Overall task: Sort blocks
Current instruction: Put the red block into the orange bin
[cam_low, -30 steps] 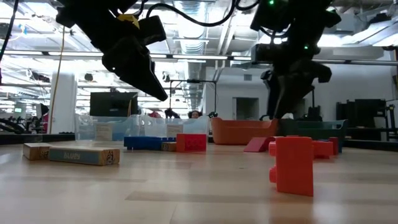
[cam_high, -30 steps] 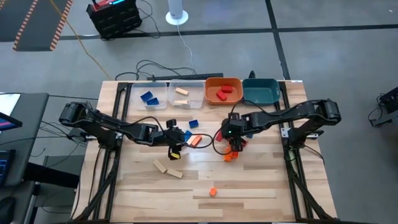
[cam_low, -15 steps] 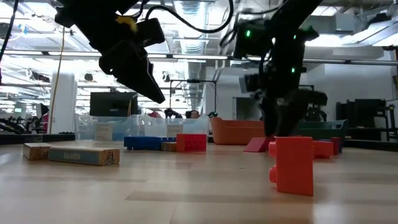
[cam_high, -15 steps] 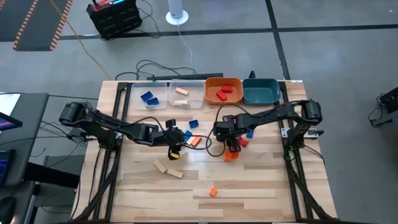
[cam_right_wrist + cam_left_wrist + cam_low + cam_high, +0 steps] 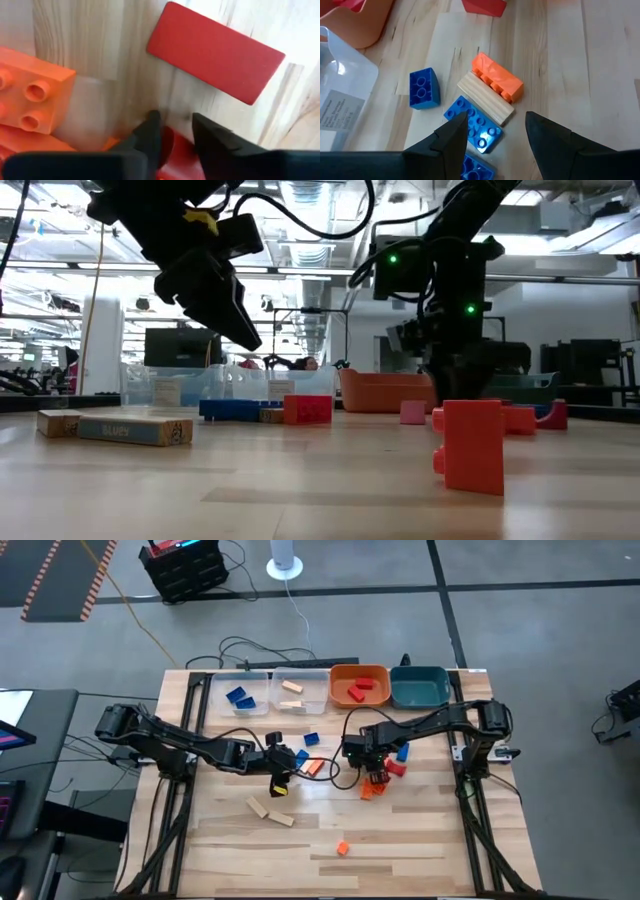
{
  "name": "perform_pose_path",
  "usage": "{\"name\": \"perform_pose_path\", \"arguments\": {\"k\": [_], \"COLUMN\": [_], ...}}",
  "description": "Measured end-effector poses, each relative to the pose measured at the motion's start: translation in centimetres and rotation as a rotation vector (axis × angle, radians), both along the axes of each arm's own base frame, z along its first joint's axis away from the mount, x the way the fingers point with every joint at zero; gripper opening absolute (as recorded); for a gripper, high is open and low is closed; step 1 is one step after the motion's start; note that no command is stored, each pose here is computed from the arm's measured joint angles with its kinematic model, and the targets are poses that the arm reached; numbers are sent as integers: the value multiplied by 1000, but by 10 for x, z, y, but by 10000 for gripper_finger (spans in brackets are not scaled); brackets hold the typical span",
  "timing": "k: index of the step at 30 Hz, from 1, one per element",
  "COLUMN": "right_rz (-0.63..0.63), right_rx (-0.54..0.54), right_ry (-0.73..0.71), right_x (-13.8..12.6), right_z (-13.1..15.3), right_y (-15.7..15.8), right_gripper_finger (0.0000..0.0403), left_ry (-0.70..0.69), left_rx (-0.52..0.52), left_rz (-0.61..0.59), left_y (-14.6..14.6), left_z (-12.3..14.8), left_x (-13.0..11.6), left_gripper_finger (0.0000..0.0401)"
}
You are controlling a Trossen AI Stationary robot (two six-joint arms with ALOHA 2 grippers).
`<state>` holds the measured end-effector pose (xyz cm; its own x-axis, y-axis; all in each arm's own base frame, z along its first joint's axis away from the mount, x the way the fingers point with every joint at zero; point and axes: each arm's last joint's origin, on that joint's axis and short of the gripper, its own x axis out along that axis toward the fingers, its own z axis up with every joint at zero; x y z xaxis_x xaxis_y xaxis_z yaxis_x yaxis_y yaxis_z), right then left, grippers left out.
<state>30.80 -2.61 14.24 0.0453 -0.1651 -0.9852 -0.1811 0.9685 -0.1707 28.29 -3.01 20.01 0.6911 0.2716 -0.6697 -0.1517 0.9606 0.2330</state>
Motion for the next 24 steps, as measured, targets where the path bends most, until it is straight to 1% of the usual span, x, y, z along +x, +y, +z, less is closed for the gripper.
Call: {"name": "perform_pose_path", "arguments": {"k": [3, 5, 8, 11, 14, 17, 20, 24], "right_rz": [2, 8, 9, 36, 76, 79, 61, 44], "right_rx": [-4, -10, -12, -10, -6, -4, -4, -10], "right_ry": [-5, -30, -47, -5, 63, 123, 163, 149], "right_x": [4, 9, 14, 11, 2, -4, -9, -8], "right_z": [5, 10, 22, 31, 36, 37, 38, 38], "right_y": [0, 1, 1, 2, 1, -3, -8, -12], "right_gripper_finger": [91, 73, 66, 73, 93, 127, 173, 240], "left_ry": [-1, -1, 2, 12, 25, 22, 12, 7], "left_rx": [0, -1, -1, -8, -12, -17, -21, -22], "left_rz": [0, 0, 1, 9, 14, 18, 18, 18], "left_y": [0, 0, 0, 0, 0, 0, 0, 0], "left_z": [0, 0, 0, -1, -2, -2, -1, -1], "left_x": [0, 0, 0, -1, -2, -2, -1, -1], "left_gripper_finger": [192, 192, 192, 192, 192, 192, 192, 192]}}
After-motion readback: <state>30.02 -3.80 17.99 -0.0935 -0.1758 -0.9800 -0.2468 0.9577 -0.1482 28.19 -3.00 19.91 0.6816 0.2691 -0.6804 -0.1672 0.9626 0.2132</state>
